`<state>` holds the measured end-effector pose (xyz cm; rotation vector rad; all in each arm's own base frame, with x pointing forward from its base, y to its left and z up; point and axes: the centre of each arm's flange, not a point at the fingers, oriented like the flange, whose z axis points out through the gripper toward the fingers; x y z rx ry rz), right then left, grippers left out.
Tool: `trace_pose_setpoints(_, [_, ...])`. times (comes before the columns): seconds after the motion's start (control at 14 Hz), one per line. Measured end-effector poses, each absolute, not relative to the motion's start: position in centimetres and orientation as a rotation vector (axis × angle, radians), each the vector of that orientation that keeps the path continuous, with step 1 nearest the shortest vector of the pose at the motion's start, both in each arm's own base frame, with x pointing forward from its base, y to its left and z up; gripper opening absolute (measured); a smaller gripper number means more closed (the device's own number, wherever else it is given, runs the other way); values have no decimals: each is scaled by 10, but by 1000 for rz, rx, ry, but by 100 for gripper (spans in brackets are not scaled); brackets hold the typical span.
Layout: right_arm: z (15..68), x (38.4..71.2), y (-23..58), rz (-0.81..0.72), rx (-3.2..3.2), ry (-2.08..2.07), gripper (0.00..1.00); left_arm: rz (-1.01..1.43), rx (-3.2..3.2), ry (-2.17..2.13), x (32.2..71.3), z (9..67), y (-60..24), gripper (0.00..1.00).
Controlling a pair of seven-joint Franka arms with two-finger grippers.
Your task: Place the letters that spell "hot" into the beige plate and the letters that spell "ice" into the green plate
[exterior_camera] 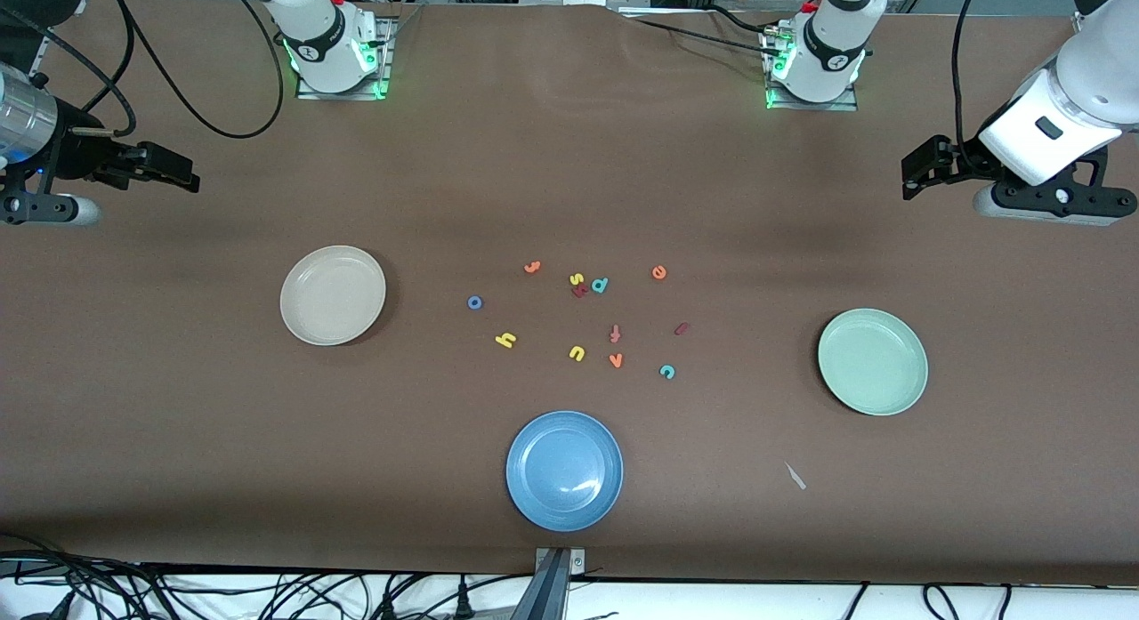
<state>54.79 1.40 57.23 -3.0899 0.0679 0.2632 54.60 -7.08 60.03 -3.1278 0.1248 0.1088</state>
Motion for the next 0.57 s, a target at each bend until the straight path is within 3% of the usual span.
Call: trace_pose_setpoints(0.57, [568, 549, 20, 275, -3091, 51, 100, 109, -3127, 131, 546, 600, -73, 100])
